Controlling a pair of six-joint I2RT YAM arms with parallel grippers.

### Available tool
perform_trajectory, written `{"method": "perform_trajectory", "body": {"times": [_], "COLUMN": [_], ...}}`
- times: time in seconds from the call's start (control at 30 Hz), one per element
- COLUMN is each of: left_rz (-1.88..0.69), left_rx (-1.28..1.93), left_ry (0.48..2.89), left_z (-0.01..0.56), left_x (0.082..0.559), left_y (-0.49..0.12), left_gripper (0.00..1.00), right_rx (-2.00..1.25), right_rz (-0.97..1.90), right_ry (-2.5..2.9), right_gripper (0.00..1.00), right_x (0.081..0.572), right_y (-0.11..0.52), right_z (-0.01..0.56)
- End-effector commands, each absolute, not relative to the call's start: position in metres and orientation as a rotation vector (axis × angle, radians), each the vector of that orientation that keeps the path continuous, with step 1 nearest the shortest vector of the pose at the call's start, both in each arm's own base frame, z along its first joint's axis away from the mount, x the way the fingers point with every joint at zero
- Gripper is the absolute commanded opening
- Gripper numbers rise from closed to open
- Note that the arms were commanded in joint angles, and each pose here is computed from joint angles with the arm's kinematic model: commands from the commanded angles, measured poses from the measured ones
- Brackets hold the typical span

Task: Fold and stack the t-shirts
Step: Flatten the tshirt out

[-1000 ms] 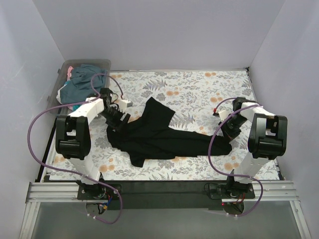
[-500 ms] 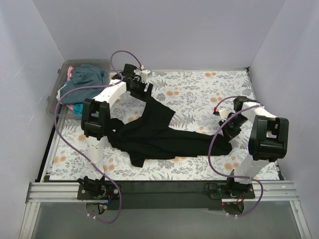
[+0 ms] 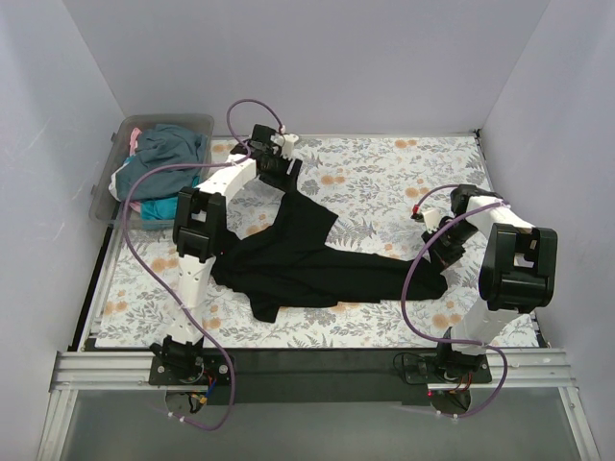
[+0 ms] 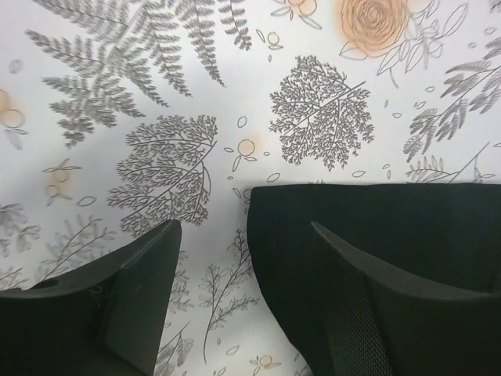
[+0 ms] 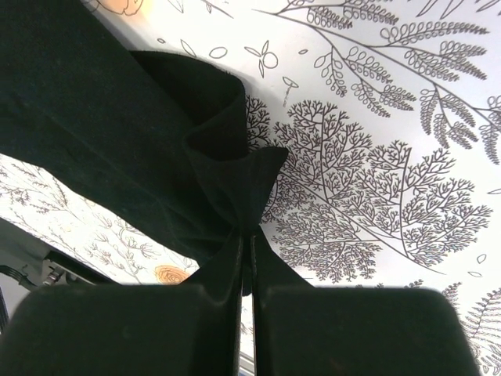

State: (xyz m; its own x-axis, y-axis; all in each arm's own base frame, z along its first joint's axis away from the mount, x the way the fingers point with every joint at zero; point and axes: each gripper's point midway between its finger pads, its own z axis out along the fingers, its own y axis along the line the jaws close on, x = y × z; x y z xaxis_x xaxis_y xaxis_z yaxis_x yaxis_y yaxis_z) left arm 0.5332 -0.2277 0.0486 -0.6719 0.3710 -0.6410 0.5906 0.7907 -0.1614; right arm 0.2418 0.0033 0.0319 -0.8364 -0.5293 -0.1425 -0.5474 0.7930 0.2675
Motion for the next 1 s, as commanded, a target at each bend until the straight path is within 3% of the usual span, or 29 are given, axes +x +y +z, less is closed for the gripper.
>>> {"method": "perform_trajectory", "body": {"times": [0.0, 0.2, 0.3, 0.33, 0.43, 0.53, 0.6, 0.7, 0.97], "left_rz": [-0.449, -0.397, -0.373, -0.370, -0.341, -0.291, -0.258, -0.190, -0.110], "left_rx": [0.781, 0.834, 0.860, 0.870, 0.897, 0.854, 0.781, 0.751, 0.601], "left_ry": [2.362, 2.369, 2.381, 2.388, 2.372, 2.309, 2.236, 2.152, 2.039], "left_z": [0.042, 0.028, 0.024, 0.022, 0.036, 0.072, 0.115, 0.159, 0.202], "left_x": [0.530, 0.523, 0.518, 0.515, 0.513, 0.530, 0.557, 0.585, 0.613], "left_y": [-0.237, -0.246, -0.245, -0.244, -0.240, -0.226, -0.208, -0.185, -0.146], "left_gripper": [0.63, 0.57, 0.39, 0.24, 0.00, 0.00, 0.00, 0.00, 0.00], "right_rx": [-0.847, -0.849, -0.853, -0.851, -0.829, -0.815, -0.804, -0.763, -0.666], "right_rz": [0.493, 0.479, 0.457, 0.453, 0.445, 0.452, 0.449, 0.462, 0.535], "right_ry": [2.885, 2.898, 2.895, 2.893, 2.863, 2.821, 2.776, 2.718, 2.702], "right_gripper": [0.01, 0.01, 0.01, 0.05, 0.21, 0.49, 0.56, 0.58, 0.55], "right_x": [0.251, 0.248, 0.247, 0.247, 0.255, 0.266, 0.281, 0.308, 0.359], "right_y": [0.008, 0.006, 0.004, 0.003, 0.002, 0.005, 0.007, 0.011, 0.017], "right_z": [0.043, 0.042, 0.044, 0.044, 0.052, 0.060, 0.069, 0.082, 0.081]}}
